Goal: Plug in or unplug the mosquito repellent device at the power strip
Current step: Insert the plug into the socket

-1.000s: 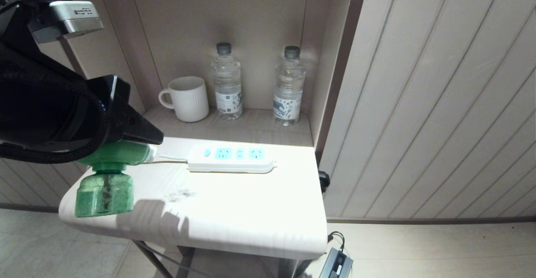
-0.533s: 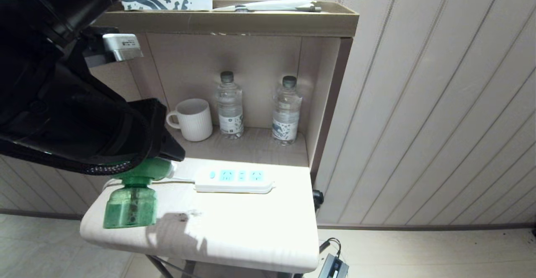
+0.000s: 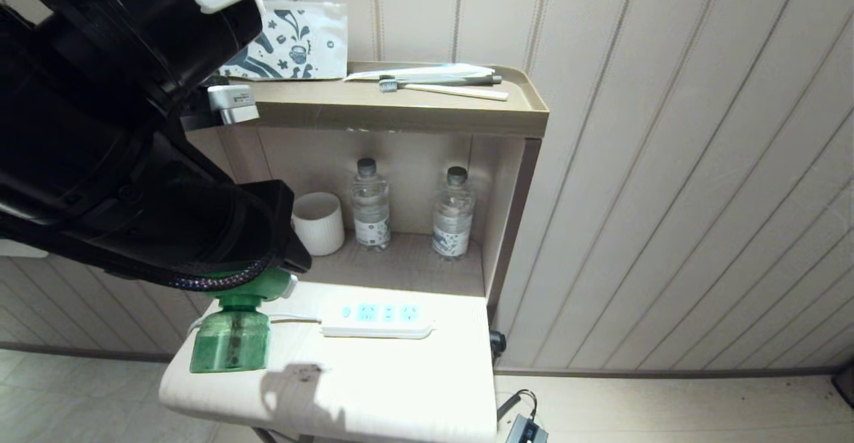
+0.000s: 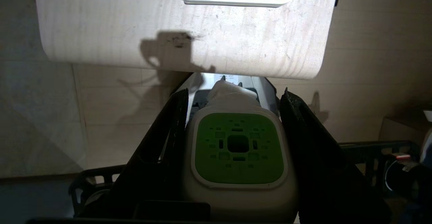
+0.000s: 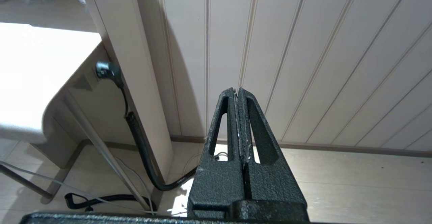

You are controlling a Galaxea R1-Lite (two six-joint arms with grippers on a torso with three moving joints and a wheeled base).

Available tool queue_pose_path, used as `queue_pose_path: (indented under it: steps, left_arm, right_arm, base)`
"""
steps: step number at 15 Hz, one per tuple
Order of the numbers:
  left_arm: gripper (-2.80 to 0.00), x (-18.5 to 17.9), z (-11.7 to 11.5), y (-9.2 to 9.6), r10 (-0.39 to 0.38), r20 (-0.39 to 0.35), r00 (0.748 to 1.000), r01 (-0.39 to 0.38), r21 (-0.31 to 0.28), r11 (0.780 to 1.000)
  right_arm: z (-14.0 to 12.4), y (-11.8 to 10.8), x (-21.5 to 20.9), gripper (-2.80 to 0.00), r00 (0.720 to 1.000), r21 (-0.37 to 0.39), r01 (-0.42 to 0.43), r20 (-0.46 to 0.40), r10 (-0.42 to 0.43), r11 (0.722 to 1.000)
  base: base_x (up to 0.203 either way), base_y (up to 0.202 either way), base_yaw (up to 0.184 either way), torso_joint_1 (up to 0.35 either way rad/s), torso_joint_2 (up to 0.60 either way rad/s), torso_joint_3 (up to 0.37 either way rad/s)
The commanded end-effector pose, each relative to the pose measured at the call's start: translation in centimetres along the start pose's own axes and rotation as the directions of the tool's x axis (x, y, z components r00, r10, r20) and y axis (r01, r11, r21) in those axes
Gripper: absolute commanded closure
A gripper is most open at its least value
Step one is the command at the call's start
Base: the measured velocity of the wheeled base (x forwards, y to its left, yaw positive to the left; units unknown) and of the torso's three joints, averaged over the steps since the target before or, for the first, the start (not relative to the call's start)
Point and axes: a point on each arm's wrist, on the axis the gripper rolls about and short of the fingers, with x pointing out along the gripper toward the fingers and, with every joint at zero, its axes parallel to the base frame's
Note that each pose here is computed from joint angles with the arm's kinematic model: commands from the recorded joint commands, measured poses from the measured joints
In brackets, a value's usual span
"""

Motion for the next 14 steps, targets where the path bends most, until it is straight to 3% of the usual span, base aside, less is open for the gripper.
queue_pose_path:
  steps: [1, 5, 10, 14]
  left_arm:
    - [0.0, 0.5, -0.3, 0.0, 0.021, -0.022, 1.0, -0.021, 0.0, 1.0]
    - [0.0, 2.9, -0.8, -0.4, 0.055, -0.071, 0.996, -0.055, -0.001, 0.998]
    - [0.0, 8.0, -0.9, -2.2, 0.088, -0.127, 0.988, -0.088, 0.003, 0.996]
    - [0.0, 10.9, -0.5, -3.5, 0.03, -0.186, 0.982, -0.035, -0.023, 0.999]
  right_arm:
    - [0.0, 0.0, 0.0, 0.0, 1.0, 0.0, -0.002, 0.0, 0.002, 1.0]
    - [0.0, 0.0, 0.0, 0.0, 1.0, -0.001, -0.002, 0.0, 0.002, 1.0]
    - [0.0, 0.0, 0.0, 0.0, 1.0, -0.001, -0.001, 0.0, 0.001, 1.0]
    - [0.0, 0.0, 0.0, 0.0, 1.0, -0.002, -0.001, 0.0, 0.001, 1.0]
  base:
    - [0.0, 0.0, 0.0, 0.262, -0.55, -0.287]
    - [0.0, 0.0, 0.0, 0.234, -0.51, -0.269]
    - [0.0, 0.0, 0.0, 0.039, -0.08, -0.044]
    - [0.0, 0.0, 0.0, 0.0, 0.0, 0.0]
